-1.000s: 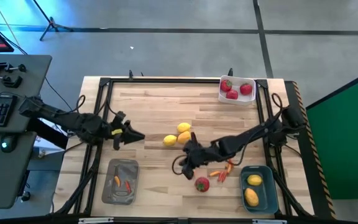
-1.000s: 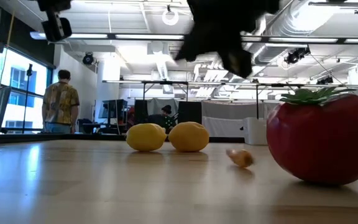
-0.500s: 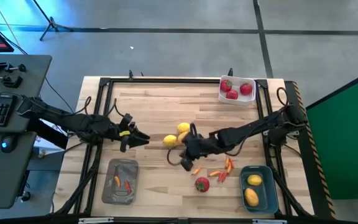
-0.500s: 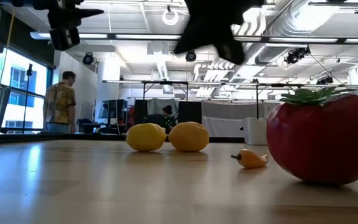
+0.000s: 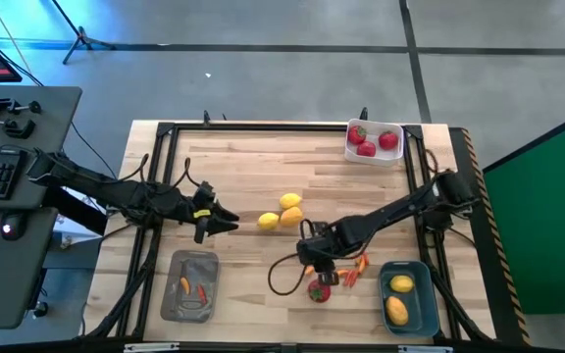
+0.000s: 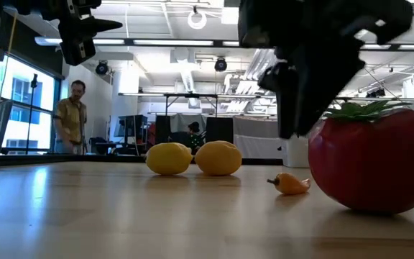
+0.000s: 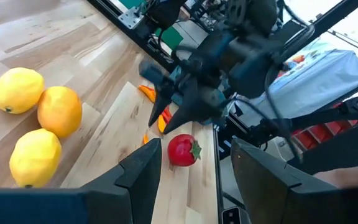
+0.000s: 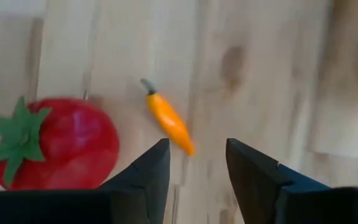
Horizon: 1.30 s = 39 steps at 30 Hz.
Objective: Sort produce into baskets
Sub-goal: Put the yellow chili pepper into the black bin
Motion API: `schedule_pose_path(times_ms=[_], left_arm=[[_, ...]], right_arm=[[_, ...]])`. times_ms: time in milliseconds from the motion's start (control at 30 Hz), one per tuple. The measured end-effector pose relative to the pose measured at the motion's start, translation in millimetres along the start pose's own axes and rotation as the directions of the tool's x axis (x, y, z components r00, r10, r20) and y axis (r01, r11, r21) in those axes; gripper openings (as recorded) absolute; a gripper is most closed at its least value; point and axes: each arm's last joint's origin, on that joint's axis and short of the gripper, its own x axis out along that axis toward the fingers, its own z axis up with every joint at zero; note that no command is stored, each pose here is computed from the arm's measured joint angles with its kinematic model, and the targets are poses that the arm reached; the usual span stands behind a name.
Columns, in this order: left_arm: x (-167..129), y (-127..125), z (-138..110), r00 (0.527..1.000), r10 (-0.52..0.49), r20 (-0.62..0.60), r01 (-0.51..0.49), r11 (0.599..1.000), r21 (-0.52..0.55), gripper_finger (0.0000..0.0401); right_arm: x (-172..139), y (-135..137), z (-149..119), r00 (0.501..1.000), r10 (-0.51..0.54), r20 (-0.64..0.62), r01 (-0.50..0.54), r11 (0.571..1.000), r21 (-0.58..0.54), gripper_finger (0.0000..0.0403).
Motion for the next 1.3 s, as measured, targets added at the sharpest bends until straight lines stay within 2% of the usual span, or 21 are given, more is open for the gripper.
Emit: schedule_pose_path(times_ms=[133, 233, 467, 567, 667, 767, 833, 967, 1033, 1167, 1300], left_arm=[[0.0, 0.1, -0.1, 1.000, 0.001, -0.001, -0.001, 1.000, -0.004, 0.0181], [0.0, 0.3, -0.3, 1.000, 0.004, -0.003, -0.004, 1.000, -0.005, 0.0181], [0.1, 0.5, -0.5, 1.000, 0.005, -0.004, -0.005, 1.000, -0.006, 0.0181], [0.1, 0.8, -0.8, 1.000, 0.009, -0.008, -0.009, 1.000, -0.006, 0.0181], [0.0, 1.9, -1.8, 1.000, 0.020, -0.018, -0.020, 1.000, -0.014, 0.0181], [-0.1, 3.4, -3.1, 0.999, 0.036, -0.030, -0.038, 0.998, -0.054, 0.0181], [-0.1, 4.1, -3.8, 0.998, 0.044, -0.036, -0.046, 0.997, -0.060, 0.0181], [-0.1, 2.7, -2.4, 0.999, 0.030, -0.022, -0.030, 0.999, -0.019, 0.0181], [0.0, 1.5, -1.2, 1.000, 0.018, -0.010, -0.018, 1.000, 0.007, 0.0181], [0.0, -1.2, 1.6, 1.000, -0.007, 0.022, 0.006, 0.998, 0.056, 0.0181], [-0.3, -4.2, 6.0, 0.996, -0.021, 0.084, 0.013, 0.995, 0.096, 0.0181]], right_arm=[[17.1, 1.1, -0.7, 0.997, 0.057, -0.044, -0.061, 0.995, -0.075, 0.0149], [30.3, 0.6, -1.7, 0.996, 0.059, -0.073, -0.068, 0.991, -0.115, 0.0149], [48.2, -1.7, 0.2, 0.997, 0.042, -0.068, -0.049, 0.993, -0.110, 0.0136], [51.7, -1.7, 0.4, 0.996, 0.051, -0.073, -0.059, 0.993, -0.104, 0.0111], [52.2, -1.8, 0.7, 0.995, 0.061, -0.073, -0.067, 0.995, -0.078, 0.0070], [51.0, -4.4, 2.3, 0.994, 0.083, -0.064, -0.085, 0.996, -0.020, 0.0019], [48.5, -5.4, 3.1, 0.992, 0.116, -0.055, -0.115, 0.993, 0.021, 0.0009], [30.8, -10.3, 7.9, 0.980, 0.198, -0.007, -0.196, 0.973, 0.122, 0.0018], [13.1, -15.7, 13.9, 0.980, 0.194, 0.056, -0.201, 0.963, 0.179, 0.0011], [-21.1, -23.7, 26.9, 0.968, 0.130, 0.213, -0.185, 0.946, 0.266, 0.0005], [-59.6, -27.8, 45.1, 0.898, 0.025, 0.440, -0.182, 0.930, 0.318, 0.0004]])
